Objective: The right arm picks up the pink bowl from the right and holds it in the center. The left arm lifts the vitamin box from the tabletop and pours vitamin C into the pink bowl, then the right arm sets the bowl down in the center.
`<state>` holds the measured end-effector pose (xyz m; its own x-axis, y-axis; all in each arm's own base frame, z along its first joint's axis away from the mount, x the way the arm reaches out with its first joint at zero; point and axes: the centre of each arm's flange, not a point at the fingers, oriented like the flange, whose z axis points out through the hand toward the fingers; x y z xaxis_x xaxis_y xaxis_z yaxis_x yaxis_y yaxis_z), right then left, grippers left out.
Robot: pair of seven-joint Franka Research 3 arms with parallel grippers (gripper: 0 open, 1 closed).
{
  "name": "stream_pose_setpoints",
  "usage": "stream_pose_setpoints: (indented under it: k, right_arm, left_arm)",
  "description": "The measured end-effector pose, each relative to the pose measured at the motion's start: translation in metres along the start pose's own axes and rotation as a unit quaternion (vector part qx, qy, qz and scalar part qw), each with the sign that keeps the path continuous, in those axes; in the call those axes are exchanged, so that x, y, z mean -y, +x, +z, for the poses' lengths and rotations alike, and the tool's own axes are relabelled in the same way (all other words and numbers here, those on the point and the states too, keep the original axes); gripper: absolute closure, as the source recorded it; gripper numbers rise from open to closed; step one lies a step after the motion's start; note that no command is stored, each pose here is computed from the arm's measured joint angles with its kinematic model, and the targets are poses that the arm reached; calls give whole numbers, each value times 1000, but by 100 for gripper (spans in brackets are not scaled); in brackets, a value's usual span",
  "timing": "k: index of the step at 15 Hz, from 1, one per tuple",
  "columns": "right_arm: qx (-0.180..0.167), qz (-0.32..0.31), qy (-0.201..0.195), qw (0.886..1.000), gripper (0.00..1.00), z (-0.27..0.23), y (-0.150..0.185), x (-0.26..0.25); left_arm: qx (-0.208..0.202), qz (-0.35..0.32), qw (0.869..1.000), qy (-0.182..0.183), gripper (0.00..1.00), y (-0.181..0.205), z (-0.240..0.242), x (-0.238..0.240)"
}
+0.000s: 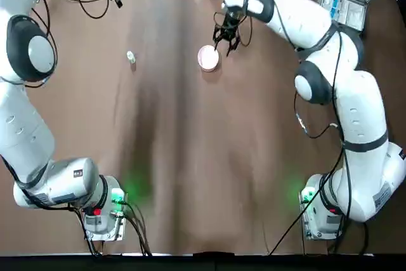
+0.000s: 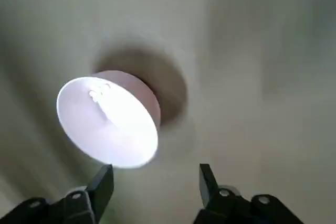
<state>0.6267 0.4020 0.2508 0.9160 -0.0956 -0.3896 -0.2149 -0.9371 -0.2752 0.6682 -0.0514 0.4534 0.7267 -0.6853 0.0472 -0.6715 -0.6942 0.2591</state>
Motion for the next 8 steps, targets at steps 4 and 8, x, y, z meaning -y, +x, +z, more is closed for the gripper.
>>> stream_pose_setpoints:
  k: [4, 8]
  right_arm:
    - [11, 11, -33, 999, 23, -105, -4, -46]
    - [-56, -9, -115, 992, 11, -256, -39, -111]
  left_arm:
    - [9, -76, 996, 53, 0, 23, -26, -52]
    - [-2, -197, 973, 117, 0, 25, -77, -111]
